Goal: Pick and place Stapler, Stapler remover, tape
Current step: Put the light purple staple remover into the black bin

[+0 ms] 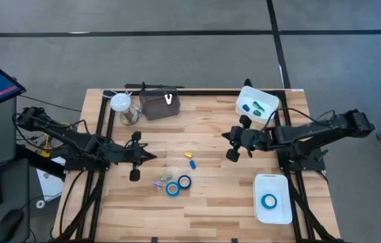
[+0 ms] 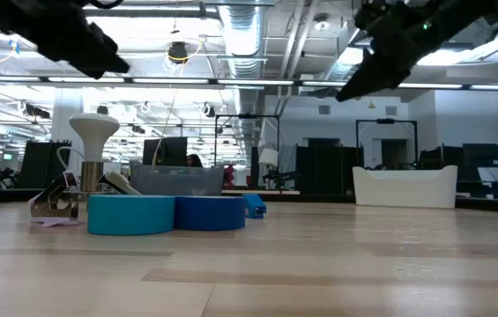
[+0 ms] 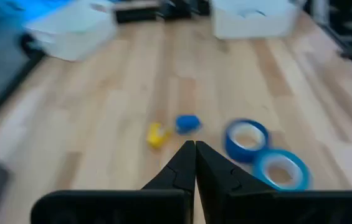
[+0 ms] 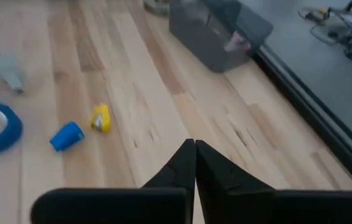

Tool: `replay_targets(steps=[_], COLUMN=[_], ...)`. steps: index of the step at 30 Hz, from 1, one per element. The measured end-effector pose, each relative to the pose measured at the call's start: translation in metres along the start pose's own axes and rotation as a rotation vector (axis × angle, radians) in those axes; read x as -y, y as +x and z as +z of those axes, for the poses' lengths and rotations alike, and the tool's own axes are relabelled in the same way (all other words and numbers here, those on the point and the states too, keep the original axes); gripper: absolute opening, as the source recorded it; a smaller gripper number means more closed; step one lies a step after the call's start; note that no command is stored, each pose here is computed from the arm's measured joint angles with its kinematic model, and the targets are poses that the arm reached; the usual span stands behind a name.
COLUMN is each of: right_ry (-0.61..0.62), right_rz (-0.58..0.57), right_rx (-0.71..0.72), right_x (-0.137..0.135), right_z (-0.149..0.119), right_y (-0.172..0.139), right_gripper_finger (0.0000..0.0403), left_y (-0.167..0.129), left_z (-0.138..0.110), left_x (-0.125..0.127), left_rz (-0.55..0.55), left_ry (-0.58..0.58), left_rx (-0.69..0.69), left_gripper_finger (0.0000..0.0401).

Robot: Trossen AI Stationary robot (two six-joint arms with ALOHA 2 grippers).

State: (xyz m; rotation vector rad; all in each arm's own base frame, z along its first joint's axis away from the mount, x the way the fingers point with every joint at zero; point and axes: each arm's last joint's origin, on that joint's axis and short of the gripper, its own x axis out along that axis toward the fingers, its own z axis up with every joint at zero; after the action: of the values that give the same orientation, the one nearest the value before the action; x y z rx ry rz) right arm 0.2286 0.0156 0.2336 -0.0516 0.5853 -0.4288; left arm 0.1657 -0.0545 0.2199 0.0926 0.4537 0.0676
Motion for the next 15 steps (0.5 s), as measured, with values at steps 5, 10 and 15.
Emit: replay_targets(steps=[5,10,15], right_ry=[0.022,0.033,0.050], right_rz=[0.002,0.006,0.007], right_rx=[0.062,0.079,0.078], right_x=[-0.005,-0.005,-0.005], right_z=[0.006,0.007,0.007], right_y=[-0.003,-0.003,-0.003], right_gripper_finger=[0.0001,0.0001,0.0001], left_y=[-0.003,-0.005,-0.001], left_z=[-0.002,-0.003,-0.007], left_x=[0.010,0.016,0.018], left_rz=[-0.200,-0.315,-0.313], left_ry=[-0.028,-0.108,-0.090], left_rx=[-0.033,-0.062,-0.102], left_gripper_finger=[0.0003,0.0007,0.0036])
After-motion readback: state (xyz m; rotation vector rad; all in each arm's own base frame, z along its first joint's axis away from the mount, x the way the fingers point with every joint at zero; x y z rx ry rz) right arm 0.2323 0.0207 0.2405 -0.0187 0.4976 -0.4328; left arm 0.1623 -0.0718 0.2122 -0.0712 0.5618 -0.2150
